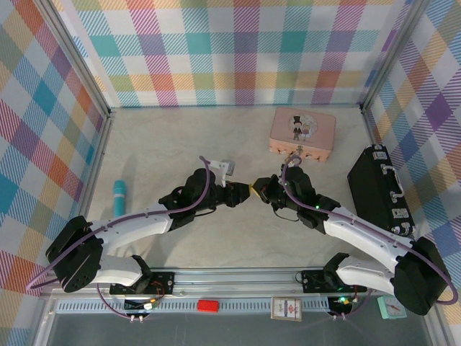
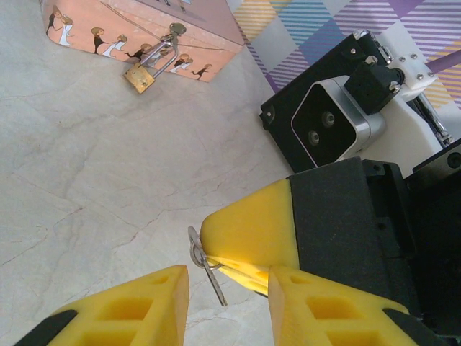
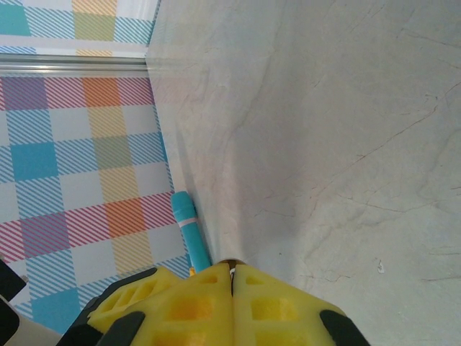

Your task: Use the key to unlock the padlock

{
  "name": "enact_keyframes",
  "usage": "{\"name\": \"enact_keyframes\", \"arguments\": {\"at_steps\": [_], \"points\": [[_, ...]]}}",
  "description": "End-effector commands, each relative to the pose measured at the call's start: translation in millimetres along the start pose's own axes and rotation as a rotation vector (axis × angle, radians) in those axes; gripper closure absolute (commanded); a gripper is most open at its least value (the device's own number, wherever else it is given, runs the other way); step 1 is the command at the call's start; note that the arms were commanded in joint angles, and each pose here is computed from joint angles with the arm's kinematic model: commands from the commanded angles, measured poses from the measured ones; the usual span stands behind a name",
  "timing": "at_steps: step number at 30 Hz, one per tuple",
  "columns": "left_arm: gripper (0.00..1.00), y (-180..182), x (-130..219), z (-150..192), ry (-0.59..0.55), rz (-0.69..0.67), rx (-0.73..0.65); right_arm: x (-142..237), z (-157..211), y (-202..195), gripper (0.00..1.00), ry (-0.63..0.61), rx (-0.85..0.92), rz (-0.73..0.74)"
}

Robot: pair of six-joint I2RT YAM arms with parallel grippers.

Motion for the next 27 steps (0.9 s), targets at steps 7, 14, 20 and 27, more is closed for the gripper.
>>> {"name": "enact_keyframes", "arguments": {"at_steps": [7,14,20,27], "points": [[0.72,-5.3,-5.5,-5.2,0.0,-0.003,0.003,1.9,4.4,18.3,1.0,0.009,0.021,-0.056],[0.8,-4.0,-5.3,-4.6,0.002,-0.013,-0.001,0.0,5.5,18.3,1.0,0.013,0.019,-0.057],[0.87,-2.1,-4.7,-5.7,0.001,-0.027,-0.001,0.1,5.8,17.8,1.0,0.013,0.021,-0.055],[1.0,3.4,1.3,-12.0,0.0,-0.095,0.008,1.7,5.8,17.0,1.0,0.004,0.076,-0.053]]}}
Point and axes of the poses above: each hand's point on the last joint's axis, 136 mm out from that joint toward the fingers, its own x axis back along the fingers, its own y axis along the line the jaws close on, z = x × y, the point moved 2 cm from there along x, back along the fingers, and after that the axes turned 8 degrees about -x, right-handed, at the moved point
